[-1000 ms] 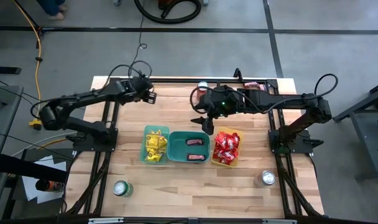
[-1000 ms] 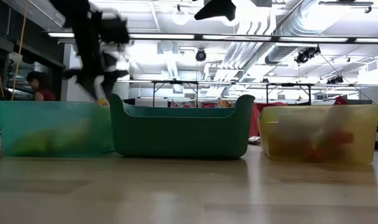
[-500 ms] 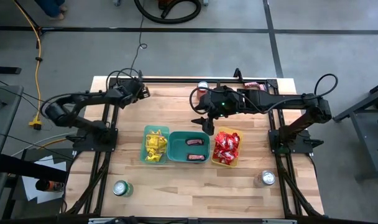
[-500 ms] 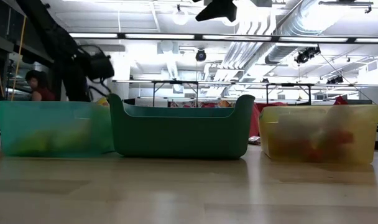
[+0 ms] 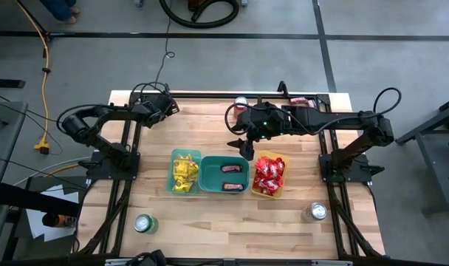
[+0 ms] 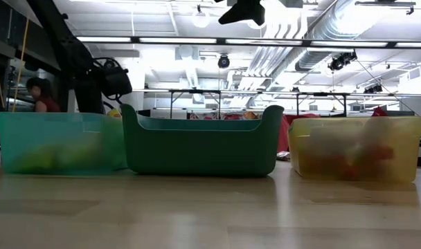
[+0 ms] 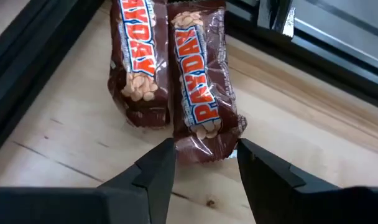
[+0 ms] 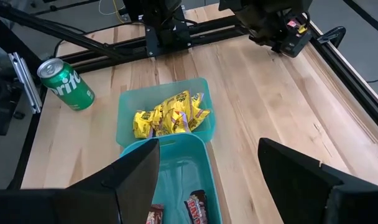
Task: Sort candy
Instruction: Put the brown chocolate into the green bin
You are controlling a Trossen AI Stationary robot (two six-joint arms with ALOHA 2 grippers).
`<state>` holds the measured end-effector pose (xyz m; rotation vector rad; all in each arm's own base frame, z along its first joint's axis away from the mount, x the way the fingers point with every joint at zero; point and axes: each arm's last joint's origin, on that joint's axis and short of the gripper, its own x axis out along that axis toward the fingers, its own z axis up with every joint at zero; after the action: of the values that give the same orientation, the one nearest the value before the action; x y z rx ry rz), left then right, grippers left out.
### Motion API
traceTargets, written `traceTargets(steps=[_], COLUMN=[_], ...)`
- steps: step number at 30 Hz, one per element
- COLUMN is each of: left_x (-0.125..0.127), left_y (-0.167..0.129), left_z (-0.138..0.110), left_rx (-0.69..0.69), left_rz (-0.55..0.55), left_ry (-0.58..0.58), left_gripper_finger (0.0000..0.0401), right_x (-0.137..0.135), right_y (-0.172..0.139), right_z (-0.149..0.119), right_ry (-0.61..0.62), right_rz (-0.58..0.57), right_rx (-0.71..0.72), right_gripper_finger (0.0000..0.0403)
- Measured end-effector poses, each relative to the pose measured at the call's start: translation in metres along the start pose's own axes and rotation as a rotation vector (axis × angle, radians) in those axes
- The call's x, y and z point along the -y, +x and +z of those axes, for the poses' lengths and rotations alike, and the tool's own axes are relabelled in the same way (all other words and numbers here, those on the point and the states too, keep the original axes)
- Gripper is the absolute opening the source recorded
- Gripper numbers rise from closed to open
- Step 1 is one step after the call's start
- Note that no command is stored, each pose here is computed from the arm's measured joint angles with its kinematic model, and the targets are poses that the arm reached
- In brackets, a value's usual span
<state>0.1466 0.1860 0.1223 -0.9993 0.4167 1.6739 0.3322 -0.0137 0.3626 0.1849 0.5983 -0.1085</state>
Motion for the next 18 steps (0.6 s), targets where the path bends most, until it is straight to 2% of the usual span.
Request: traceTargets(steps=[4, 9, 15, 18], left_x=[0.0, 0.001, 0.008, 0.014], left_y=[0.002, 0.002, -0.012, -0.031], left_z=[-0.003, -0.009, -0.008, -0.005], left_rx=[0.001, -0.064, -0.113, -0.106], left_rz=[0.013, -0.009, -0.137, -0.255], left_ry=[0.018, 0.08, 0.16, 0.212], left_gripper_finger=[0.0121, 0.0015, 0.0001, 0.0], right_x=[0.0, 0.0, -0.001, -0.001], right_y=[0.0, 0.0, 0.0, 0.0], right_z=[0.0, 0.0, 0.0, 0.0], right_ry=[0.001, 0.019, 0.018, 0.017], right_rz=[0.001, 0.001, 0.013, 0.013], right_rx=[0.0, 0.0, -0.002, -0.003], right_gripper_finger=[0.0268, 0.0268, 0.0268, 0.0268])
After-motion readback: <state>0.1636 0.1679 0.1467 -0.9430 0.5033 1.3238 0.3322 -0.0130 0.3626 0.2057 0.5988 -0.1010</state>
